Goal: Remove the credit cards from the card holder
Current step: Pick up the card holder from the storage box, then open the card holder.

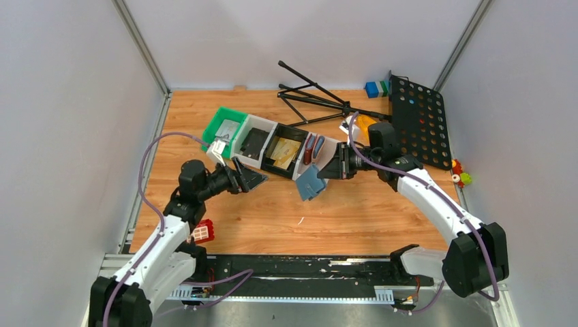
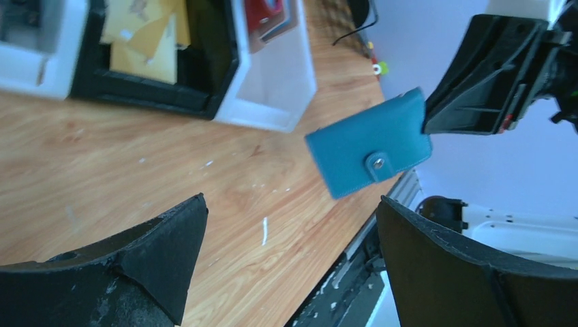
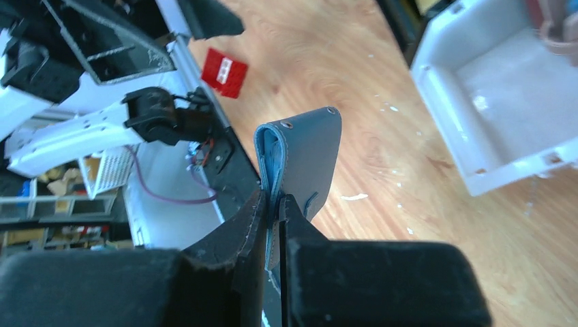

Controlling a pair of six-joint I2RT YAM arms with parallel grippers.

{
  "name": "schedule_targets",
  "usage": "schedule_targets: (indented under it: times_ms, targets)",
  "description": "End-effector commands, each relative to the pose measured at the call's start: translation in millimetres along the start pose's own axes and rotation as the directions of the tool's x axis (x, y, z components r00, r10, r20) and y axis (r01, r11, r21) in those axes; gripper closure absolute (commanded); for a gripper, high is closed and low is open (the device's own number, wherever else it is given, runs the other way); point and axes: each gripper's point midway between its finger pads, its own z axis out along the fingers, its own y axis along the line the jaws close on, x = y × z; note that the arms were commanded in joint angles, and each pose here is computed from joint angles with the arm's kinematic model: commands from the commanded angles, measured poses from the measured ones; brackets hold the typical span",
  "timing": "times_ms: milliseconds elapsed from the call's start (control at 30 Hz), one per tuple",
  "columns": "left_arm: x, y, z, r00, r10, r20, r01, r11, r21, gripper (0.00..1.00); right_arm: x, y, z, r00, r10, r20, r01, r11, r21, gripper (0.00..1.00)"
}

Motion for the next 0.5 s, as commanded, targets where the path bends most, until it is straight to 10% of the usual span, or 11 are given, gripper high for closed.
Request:
schedule_targets:
  times_ms: [0, 467]
  targets:
    - [-40.5, -55.4, 10.3, 0.993, 0.093, 0.068, -0.102, 0.984, 0.149, 0.0, -7.1, 44.3, -7.5, 0.991, -0.131, 0.011, 0.13, 0.968, -0.214, 1.0]
    - [-23.3, -118.6, 31.1, 0.981, 0.191, -0.044, -0.153, 0.886, 0.437, 0.12, -0.4, 80.3, -17.7, 0.976, -0.217, -0.022, 0.193, 0.904, -0.381, 1.0]
